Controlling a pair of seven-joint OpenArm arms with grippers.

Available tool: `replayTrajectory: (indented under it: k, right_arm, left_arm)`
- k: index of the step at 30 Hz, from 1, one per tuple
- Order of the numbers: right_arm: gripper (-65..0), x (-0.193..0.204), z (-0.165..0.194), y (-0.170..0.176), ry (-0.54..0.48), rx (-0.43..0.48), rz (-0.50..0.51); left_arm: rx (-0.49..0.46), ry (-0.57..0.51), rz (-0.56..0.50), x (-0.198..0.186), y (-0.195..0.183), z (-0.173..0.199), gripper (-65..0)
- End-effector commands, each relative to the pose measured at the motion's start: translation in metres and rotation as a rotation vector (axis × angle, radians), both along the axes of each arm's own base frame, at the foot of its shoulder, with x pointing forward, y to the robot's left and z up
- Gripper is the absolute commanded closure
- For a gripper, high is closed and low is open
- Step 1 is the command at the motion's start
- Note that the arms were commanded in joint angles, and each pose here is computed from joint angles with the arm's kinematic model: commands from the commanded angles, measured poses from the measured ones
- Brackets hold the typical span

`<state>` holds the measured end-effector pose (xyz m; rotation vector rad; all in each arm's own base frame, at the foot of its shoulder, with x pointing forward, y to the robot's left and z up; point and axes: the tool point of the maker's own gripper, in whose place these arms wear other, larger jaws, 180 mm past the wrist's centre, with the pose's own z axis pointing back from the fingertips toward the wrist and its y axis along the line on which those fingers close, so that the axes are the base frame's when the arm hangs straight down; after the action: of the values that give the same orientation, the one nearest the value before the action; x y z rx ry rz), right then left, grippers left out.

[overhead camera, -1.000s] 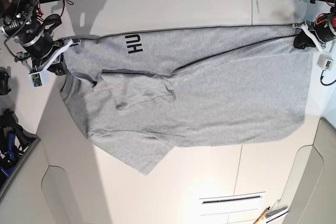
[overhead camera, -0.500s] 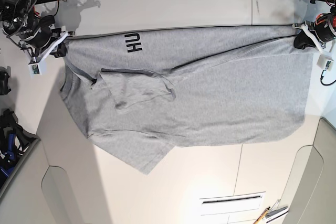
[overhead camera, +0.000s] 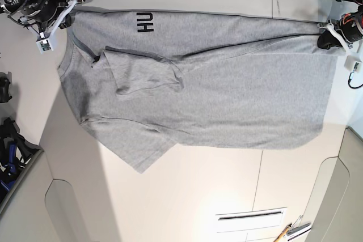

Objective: Fold the T-shirt properly
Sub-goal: 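Pull the shirt further toward the robot with both grippers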

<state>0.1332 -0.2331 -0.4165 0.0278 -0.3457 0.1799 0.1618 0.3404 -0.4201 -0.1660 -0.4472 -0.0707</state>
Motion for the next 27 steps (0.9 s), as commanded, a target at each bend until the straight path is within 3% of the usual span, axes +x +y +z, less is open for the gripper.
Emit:
replayTrajectory:
  k: [1,18,27]
  right_arm:
    - [0.0,0.000,0.005,-0.006,-0.010,-0.018,-0.002]
    - [0.0,0.000,0.008,-0.015,-0.018,-0.032,-0.025]
    - [0.0,0.001,0.008,-0.015,-0.020,-0.032,-0.025]
  left_arm:
    - [0.055,0.109,-0.025,-0.024,0.009,-0.009,0.0]
    - [0.019,0.223,-0.014,-0.078,0.004,-0.021,0.0]
    - [0.005,0.239,-0.009,-0.082,0.002,-0.022,0.0]
